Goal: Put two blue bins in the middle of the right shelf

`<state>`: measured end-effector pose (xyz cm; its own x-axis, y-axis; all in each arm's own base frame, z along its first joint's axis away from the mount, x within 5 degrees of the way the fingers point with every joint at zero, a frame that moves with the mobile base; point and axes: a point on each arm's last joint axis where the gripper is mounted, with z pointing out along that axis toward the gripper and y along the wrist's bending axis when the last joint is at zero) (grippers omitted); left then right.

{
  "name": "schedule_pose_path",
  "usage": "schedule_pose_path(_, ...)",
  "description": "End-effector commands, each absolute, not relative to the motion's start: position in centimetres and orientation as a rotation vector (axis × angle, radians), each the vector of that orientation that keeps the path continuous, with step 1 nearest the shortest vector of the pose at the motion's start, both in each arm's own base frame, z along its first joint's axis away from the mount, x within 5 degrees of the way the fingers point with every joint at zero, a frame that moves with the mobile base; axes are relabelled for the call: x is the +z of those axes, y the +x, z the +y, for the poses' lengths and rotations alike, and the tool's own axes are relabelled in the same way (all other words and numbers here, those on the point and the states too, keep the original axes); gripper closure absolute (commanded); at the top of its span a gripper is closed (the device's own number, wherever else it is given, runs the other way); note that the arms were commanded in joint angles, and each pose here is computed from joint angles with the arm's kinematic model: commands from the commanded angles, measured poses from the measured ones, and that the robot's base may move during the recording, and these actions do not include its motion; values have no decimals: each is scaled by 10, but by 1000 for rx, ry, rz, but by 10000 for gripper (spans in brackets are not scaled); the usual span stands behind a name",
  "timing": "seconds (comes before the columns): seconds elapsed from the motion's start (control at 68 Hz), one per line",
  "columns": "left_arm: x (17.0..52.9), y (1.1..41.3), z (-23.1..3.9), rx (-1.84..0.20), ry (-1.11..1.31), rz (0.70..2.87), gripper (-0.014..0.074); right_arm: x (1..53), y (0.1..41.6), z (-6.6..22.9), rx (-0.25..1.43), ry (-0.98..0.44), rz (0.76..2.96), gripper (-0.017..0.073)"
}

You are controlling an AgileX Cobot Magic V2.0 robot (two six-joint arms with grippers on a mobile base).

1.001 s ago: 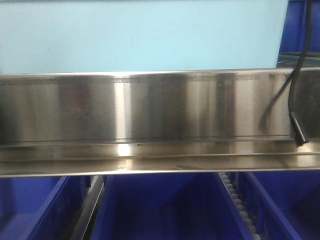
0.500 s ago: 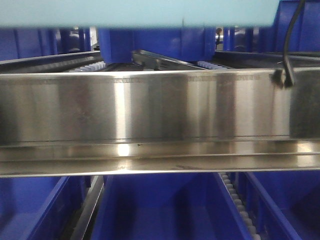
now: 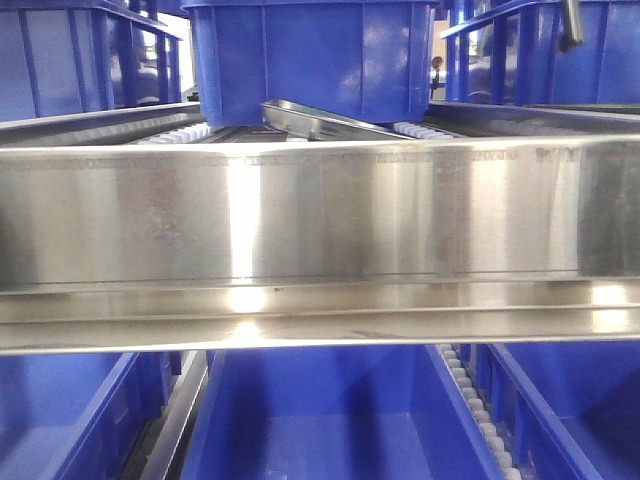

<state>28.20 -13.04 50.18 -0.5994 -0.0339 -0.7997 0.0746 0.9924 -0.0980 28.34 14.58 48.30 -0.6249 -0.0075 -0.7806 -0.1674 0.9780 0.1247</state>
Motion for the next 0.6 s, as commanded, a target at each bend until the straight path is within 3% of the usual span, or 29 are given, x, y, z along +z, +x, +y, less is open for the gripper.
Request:
schedule_pose_path(0.0, 519, 270, -121, -122, 28, 2126, 704, 500, 276, 130, 128, -112, 2144, 725)
schedule_pose_path(0.353, 525, 221, -115, -153, 45, 2049, 704, 503, 241, 127, 224, -123, 2058, 725)
schedule_pose_path(0.589, 525, 219, -115, -180, 74, 1990, 704, 513, 215, 109, 243, -102, 2012, 725)
